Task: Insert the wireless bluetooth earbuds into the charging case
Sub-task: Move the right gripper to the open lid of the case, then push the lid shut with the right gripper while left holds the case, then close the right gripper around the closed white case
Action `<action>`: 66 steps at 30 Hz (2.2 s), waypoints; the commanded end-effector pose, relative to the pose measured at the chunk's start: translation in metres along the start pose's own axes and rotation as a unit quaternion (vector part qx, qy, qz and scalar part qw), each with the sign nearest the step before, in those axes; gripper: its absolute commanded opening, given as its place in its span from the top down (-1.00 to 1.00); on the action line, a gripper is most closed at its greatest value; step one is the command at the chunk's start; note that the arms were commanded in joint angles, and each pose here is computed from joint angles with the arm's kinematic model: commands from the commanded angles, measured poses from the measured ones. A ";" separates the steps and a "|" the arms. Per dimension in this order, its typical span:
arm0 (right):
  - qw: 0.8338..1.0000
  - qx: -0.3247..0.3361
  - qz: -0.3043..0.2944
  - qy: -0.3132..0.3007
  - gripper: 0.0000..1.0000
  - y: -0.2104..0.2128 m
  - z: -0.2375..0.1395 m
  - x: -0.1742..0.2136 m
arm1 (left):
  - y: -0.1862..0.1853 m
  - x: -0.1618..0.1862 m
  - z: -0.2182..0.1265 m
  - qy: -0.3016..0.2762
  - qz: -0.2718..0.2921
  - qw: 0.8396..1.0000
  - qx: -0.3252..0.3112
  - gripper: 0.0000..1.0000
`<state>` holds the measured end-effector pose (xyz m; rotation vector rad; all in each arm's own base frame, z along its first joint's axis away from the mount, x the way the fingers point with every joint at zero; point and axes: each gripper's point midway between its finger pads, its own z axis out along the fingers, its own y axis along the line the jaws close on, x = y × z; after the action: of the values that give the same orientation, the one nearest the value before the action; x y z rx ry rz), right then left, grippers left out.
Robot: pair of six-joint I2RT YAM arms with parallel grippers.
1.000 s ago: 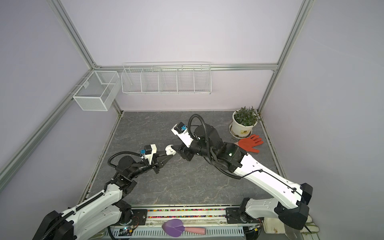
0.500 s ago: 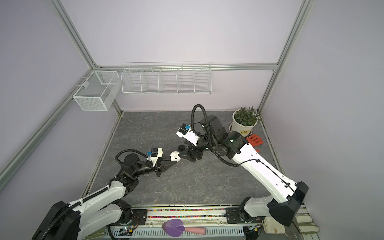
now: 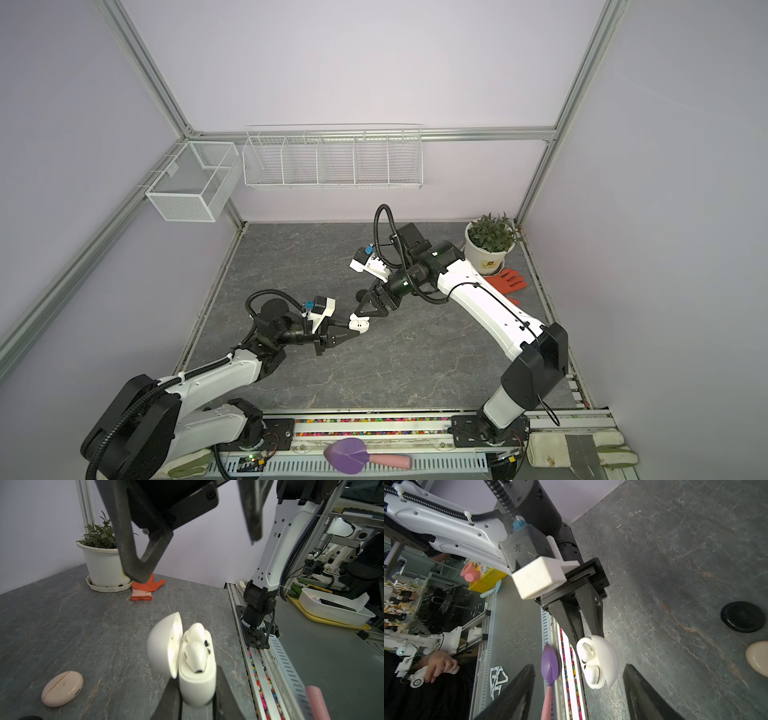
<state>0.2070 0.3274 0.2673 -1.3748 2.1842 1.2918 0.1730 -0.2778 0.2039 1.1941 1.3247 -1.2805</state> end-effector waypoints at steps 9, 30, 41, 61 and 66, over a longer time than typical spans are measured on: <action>0.996 -0.080 0.039 0.030 -0.41 0.016 0.021 0.020 | -0.009 -0.003 0.001 -0.011 0.037 0.999 0.023 1.00; 0.994 -0.086 0.042 0.047 -0.24 0.028 0.021 0.028 | -0.005 -0.003 0.001 -0.005 0.034 0.999 0.009 1.00; 0.995 -0.070 0.044 0.060 -0.21 0.023 0.025 0.033 | -0.004 -0.003 0.001 -0.005 0.033 0.999 0.007 1.00; 0.998 -0.019 -0.046 0.027 0.29 0.026 0.026 0.031 | -0.003 -0.005 0.001 -0.006 0.025 1.000 0.004 1.00; 0.998 -0.017 -0.061 0.031 0.35 0.028 0.028 0.034 | -0.002 -0.006 0.002 -0.009 0.021 1.000 0.005 1.00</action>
<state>0.1775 0.3337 0.2379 -1.4816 2.1714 1.2296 0.1634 -0.2794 0.2049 1.2375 1.2767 -1.2981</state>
